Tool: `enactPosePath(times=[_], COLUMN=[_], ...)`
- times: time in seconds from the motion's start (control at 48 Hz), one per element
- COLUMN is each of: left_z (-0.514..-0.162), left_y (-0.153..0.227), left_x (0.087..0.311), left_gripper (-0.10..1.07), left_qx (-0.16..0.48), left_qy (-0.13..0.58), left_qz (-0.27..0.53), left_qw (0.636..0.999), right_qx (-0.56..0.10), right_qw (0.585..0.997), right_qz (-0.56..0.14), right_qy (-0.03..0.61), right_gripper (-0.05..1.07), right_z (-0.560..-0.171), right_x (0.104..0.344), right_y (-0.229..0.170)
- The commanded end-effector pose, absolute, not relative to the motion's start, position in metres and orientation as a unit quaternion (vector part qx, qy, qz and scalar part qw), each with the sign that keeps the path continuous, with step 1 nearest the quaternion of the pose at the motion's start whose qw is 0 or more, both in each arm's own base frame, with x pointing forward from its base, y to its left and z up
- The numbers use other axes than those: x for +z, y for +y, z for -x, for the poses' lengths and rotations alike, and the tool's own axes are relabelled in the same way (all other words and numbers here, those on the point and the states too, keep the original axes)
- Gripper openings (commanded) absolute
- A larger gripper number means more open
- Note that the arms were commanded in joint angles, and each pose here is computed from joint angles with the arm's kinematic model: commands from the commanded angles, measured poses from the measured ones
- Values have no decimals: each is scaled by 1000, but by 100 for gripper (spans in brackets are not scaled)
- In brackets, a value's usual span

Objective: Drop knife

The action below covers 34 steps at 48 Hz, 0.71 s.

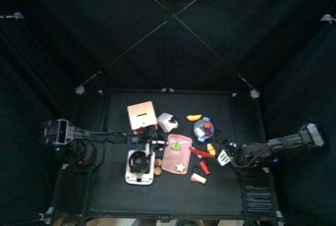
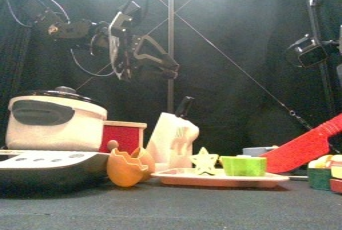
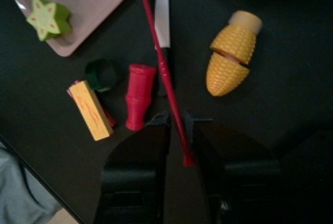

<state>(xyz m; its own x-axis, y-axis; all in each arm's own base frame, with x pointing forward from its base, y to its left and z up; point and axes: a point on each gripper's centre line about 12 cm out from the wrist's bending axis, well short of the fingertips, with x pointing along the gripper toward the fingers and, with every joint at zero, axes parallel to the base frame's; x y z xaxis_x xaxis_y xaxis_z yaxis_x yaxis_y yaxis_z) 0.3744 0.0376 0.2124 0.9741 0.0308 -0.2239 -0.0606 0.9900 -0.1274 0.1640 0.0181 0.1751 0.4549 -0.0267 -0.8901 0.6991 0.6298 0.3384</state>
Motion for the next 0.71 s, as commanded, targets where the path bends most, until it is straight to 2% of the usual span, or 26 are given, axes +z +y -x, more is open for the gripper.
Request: enactPosePath(times=[0.0,0.167,0.5,0.688], left_z=[-378,-377,-376,-373], left_y=[40,39,39,39], left_x=[222,220,216,212], left_gripper=[69,69,69,69], left_qx=[24,23,24,25], left_qy=[95,97,103,108], left_qz=[64,64,65,67], left_qw=[993,993,992,992], right_qx=[-234,-239,-251,-249], right_qw=[771,781,798,822], right_qz=[-360,-339,-294,-255], right_qy=[471,467,462,445], right_gripper=[77,89,89,89], right_z=[-168,-171,-180,-197], right_x=[177,178,176,179], right_y=[20,16,8,2])
